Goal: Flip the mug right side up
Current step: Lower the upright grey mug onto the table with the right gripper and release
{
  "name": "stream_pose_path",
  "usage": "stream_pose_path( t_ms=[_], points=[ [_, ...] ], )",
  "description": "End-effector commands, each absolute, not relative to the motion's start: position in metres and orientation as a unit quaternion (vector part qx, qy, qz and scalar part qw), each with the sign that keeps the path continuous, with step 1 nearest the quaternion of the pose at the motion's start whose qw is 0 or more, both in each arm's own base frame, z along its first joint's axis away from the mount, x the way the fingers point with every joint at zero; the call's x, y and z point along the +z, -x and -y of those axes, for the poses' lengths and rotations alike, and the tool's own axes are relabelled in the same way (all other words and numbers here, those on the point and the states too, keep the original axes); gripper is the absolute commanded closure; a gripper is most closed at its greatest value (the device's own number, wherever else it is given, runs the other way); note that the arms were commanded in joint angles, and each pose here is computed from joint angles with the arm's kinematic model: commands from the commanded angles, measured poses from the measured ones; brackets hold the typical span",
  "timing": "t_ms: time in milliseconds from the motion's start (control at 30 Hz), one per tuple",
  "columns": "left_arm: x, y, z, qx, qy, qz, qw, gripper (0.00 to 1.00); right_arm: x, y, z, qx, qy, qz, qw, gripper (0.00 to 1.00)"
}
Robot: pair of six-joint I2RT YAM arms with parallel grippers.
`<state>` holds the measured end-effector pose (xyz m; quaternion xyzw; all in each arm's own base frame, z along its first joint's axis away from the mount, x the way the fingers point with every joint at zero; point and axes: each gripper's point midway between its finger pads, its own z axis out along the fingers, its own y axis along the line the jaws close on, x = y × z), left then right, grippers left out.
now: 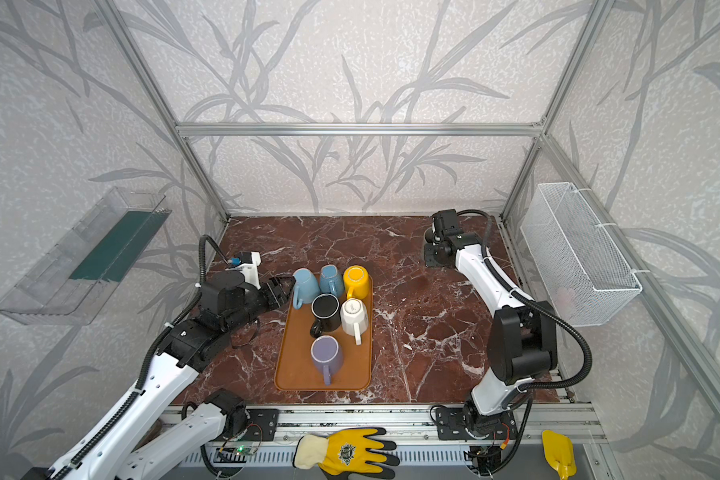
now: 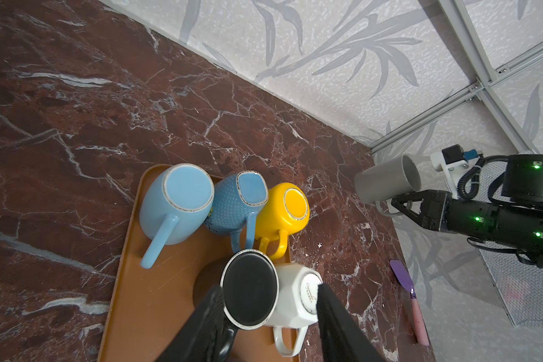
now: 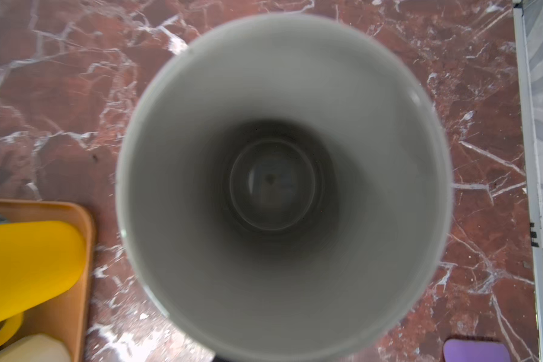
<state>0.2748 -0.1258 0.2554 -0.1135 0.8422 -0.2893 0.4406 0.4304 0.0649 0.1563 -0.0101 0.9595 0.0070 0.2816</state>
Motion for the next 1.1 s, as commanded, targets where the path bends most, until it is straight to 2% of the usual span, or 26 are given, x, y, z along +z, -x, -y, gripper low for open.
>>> stream_pose_path(
  t_ms=[0,433,1067],
  points=[
    [0.257,-0.276,0.124,-0.287,0.122,-0.840,0.445,0.50,0.191,-0.463,-0.060,0.009,0.011,-0.937,0.350,1.00],
    [0.257,-0.274,0.134,-0.295,0.098,-0.852,0.421,0.48,0.144,-0.507,-0.055,0.018,-0.007,-0.948,0.317,1.00],
    [0.248,-0.273,0.139,-0.294,0.088,-0.864,0.400,0.45,0.118,-0.508,-0.050,0.005,-0.020,-0.961,0.274,1.00]
  ],
)
